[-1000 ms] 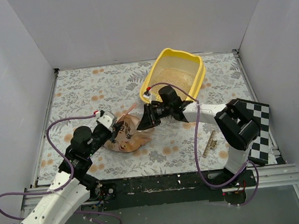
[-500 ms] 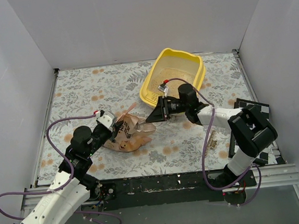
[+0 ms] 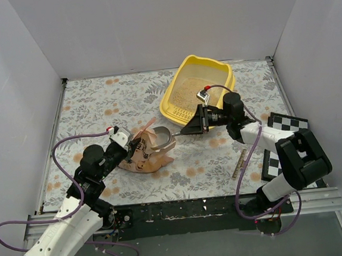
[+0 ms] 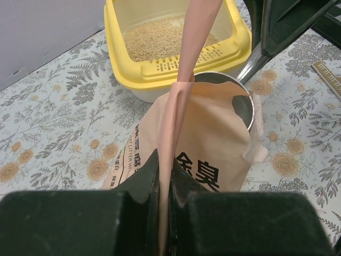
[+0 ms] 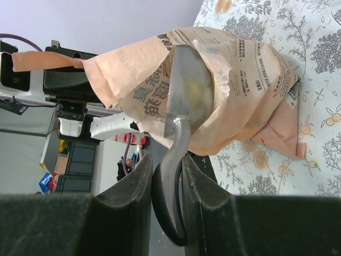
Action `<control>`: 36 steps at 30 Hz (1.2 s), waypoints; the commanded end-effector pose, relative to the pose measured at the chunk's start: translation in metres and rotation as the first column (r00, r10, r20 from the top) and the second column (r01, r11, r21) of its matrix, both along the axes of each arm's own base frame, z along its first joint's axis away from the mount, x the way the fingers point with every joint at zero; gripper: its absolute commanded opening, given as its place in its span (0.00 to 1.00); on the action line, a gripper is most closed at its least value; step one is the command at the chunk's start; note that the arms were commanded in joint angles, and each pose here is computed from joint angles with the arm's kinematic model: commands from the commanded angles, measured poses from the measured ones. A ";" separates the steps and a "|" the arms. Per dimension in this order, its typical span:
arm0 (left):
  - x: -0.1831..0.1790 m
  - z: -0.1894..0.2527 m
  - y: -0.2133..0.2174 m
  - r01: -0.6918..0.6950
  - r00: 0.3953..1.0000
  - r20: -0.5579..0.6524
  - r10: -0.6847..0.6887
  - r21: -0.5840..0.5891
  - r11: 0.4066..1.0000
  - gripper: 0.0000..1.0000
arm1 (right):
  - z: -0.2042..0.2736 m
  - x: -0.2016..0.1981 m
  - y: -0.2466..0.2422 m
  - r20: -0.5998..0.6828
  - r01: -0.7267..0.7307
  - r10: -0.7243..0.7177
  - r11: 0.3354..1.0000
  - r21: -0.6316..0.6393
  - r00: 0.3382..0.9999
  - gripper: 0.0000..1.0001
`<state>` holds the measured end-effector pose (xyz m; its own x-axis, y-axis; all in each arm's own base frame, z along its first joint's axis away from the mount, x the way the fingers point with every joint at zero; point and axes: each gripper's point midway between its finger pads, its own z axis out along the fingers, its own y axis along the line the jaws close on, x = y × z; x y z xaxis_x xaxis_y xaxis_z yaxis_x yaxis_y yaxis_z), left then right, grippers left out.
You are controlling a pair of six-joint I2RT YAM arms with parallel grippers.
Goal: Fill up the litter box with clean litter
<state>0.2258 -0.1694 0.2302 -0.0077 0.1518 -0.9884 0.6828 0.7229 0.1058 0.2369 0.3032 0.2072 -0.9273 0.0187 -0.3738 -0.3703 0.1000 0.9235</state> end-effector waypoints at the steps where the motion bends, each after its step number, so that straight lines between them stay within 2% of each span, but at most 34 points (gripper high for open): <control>1: -0.004 0.011 -0.005 0.035 0.998 0.045 -0.033 -0.025 0.999 0.00 | 0.023 -0.007 -0.016 0.104 -0.014 0.011 0.999 0.030 0.994 0.01; 18: -0.005 0.011 -0.006 0.039 0.998 0.054 -0.037 -0.033 0.999 0.00 | 0.000 -0.035 -0.059 0.043 0.048 -0.045 0.997 -0.065 0.998 0.01; 36: -0.008 0.014 -0.004 0.040 0.997 0.071 -0.036 -0.052 0.998 0.00 | 0.032 -0.041 -0.082 0.063 0.179 -0.179 0.984 0.010 0.982 0.01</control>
